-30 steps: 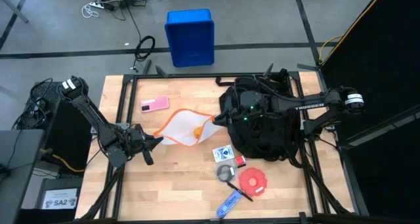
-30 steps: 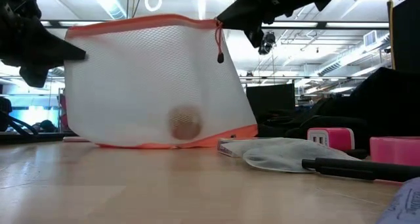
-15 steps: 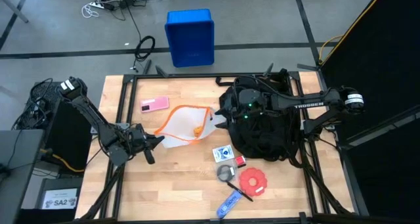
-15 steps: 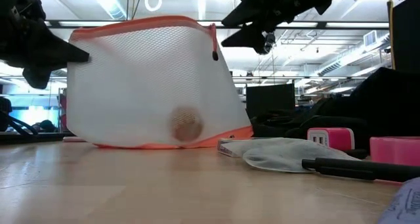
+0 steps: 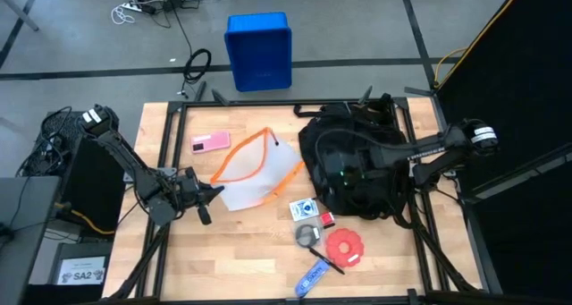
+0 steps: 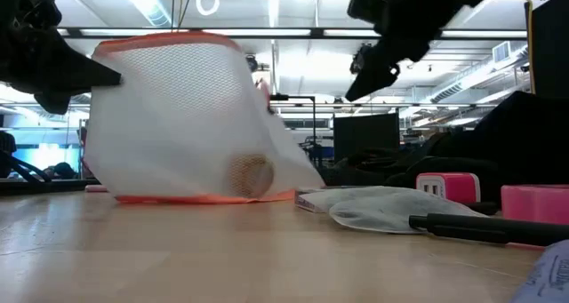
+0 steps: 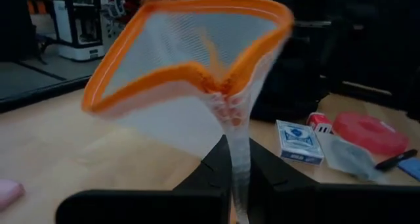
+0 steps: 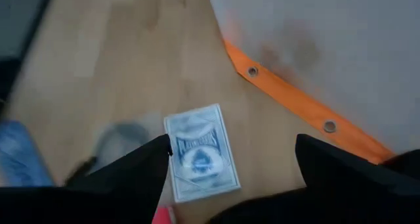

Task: Unpack backpack
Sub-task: Put the deck of cards into the zip bag

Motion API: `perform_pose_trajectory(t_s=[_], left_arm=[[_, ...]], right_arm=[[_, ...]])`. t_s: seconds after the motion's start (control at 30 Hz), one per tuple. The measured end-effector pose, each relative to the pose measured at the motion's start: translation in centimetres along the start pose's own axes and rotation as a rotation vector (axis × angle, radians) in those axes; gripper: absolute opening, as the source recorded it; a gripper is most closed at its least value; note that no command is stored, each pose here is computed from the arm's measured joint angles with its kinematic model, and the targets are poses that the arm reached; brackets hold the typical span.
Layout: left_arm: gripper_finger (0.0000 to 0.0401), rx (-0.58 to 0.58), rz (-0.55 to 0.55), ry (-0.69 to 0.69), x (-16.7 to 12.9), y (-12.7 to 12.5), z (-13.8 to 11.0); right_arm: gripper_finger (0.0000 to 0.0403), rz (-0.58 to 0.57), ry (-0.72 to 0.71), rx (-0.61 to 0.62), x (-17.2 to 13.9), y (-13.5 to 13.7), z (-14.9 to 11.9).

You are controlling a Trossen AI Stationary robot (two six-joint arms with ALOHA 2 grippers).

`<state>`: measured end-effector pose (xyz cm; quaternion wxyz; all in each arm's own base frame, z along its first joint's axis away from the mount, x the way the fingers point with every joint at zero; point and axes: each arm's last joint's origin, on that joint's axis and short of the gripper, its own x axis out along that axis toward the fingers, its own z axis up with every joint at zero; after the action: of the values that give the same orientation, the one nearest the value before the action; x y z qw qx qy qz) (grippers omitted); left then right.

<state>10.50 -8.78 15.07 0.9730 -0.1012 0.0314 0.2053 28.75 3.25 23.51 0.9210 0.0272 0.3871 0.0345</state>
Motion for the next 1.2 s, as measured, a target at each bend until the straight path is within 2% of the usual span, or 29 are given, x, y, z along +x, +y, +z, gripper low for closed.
perform_pose_trajectory(t_s=[0.17, 0.33, 0.47, 0.7, 0.83, 1.0, 1.2], left_arm=[[0.0, 0.038, 0.006, 0.002, 0.1, 0.0, -0.1], [0.0, 0.039, 0.02, 0.001, 0.3, 0.1, -0.1], [0.0, 0.039, 0.018, 0.003, 0.3, 0.1, -0.1], [0.0, 0.037, 0.016, 0.003, 0.3, 0.1, -0.1], [0.0, 0.037, 0.006, 0.01, 0.3, 0.1, -0.2], [0.0, 0.037, 0.006, 0.01, 0.3, 0.1, -0.1], [0.0, 0.034, 0.0, 0.013, 0.3, 0.0, -0.2]], right_arm=[[0.0285, -0.095, -0.025, -0.074, 0.2, 2.7, -0.9], [0.0266, -0.118, -0.065, -0.086, 0.3, 3.9, -1.2], [0.0248, -0.113, -0.058, -0.029, 0.4, 3.8, -1.4], [0.0222, -0.13, -0.058, -0.007, 0.5, 2.5, -1.1], [0.0213, -0.065, -0.012, 0.003, 0.6, 2.0, -1.4], [0.0214, -0.033, 0.08, -0.109, 3.5, 3.4, -2.7], [0.0247, -0.062, 0.216, -0.12, 8.1, 3.2, -3.8]])
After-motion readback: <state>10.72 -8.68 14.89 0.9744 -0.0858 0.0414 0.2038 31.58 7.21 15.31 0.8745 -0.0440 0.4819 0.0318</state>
